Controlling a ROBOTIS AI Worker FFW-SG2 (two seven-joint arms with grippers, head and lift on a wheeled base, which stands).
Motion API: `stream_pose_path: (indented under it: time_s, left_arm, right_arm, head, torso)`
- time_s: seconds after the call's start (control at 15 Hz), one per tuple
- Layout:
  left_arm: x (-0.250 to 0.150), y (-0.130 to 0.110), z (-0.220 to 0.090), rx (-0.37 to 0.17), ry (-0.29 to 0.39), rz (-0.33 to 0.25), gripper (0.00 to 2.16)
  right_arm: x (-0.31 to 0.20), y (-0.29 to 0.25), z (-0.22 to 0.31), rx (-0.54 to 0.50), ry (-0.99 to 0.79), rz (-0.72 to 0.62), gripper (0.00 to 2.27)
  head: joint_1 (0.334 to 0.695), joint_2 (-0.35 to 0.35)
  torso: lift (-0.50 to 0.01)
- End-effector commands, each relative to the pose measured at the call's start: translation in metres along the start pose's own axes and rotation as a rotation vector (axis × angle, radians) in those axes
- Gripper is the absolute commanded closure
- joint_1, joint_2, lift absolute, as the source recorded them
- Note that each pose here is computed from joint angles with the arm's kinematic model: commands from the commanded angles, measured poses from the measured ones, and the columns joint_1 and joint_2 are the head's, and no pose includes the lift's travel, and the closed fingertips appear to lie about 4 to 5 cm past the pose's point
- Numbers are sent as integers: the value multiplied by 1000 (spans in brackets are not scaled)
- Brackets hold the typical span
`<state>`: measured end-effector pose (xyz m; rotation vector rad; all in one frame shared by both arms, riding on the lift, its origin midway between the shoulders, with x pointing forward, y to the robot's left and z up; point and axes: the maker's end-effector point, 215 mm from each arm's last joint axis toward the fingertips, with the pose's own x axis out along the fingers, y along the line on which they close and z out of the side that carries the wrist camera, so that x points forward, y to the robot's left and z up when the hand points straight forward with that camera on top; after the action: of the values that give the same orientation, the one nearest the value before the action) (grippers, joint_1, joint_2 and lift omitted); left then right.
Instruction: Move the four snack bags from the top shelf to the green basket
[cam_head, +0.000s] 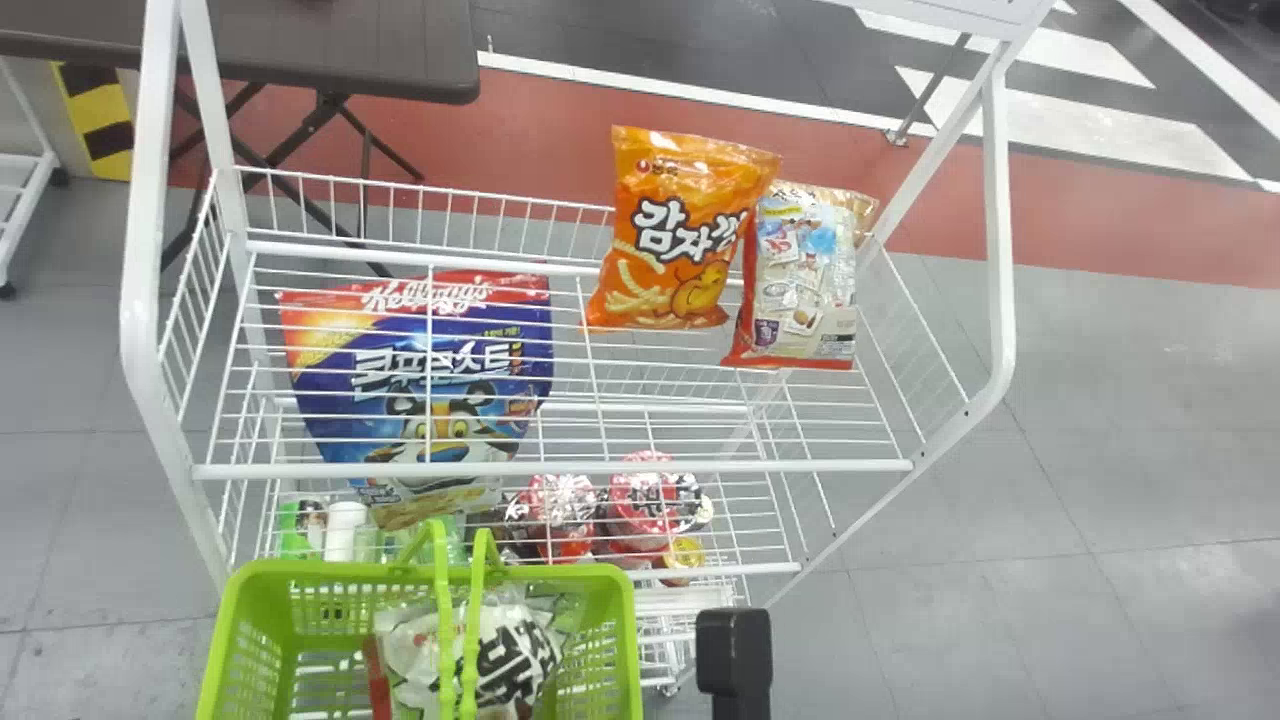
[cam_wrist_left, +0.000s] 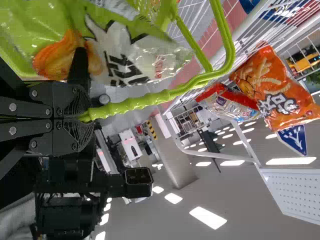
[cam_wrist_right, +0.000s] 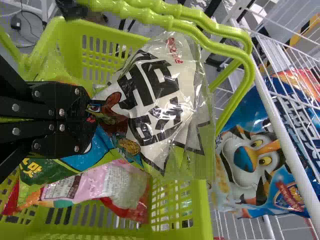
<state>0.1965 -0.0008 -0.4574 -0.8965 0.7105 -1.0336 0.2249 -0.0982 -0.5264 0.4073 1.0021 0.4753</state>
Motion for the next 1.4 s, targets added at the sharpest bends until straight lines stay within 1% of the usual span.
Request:
stream_pose_path:
  time_s: [0.0,0.07,0.13,0.2,0.27,0.53,0.67,0.87,1.07,1.33]
  left_arm:
    - [1,-1,0,1,0,-2,1777]
    - [1,-1,0,1,0,-2,1777]
    - [1,-1,0,1,0,0,1777]
    - [1,-1,0,3,2,0,1777]
    - [1,-1,-1,1,4,1,1777]
    - [0,-1,-1,2,5,0,1777]
    - [-1,-3,-2,3,4,-3,1777]
    - [-1,-4,-4,2,10,-5,1777]
    - [2,-7,-5,10,21,-6,1777]
    - [5,-5,-5,17,27,-3,1777]
  right_arm:
    - [15,-6,-11,-5,39,-13,2037]
    - [16,-8,-13,0,44,-12,1777]
    - [17,-9,-11,-4,37,-11,1173]
    - [16,-8,-9,-6,32,-7,60]
    - [13,-8,-5,-10,13,-2,-2]
    - [-1,-14,19,-34,-68,-23,53]
    - [-10,-19,52,-84,-193,-52,53]
    - [-34,-45,123,-170,-415,-168,53]
    - [-62,-69,220,-290,-647,-273,56]
    - [-63,-97,327,-361,-775,-350,66]
  head:
    - [695,-301]
    - [695,-297]
    - [695,-293]
    - [695,-291]
    - [695,-290]
    - [695,-303]
    - [695,-314]
    - [695,-350]
    - [695,-350]
    - [695,-350]
  torso:
    - [0]
    - [0]
    - [0]
    - [0]
    - [0]
    - [0]
    - [0]
    - [0]
    - [0]
    - [0]
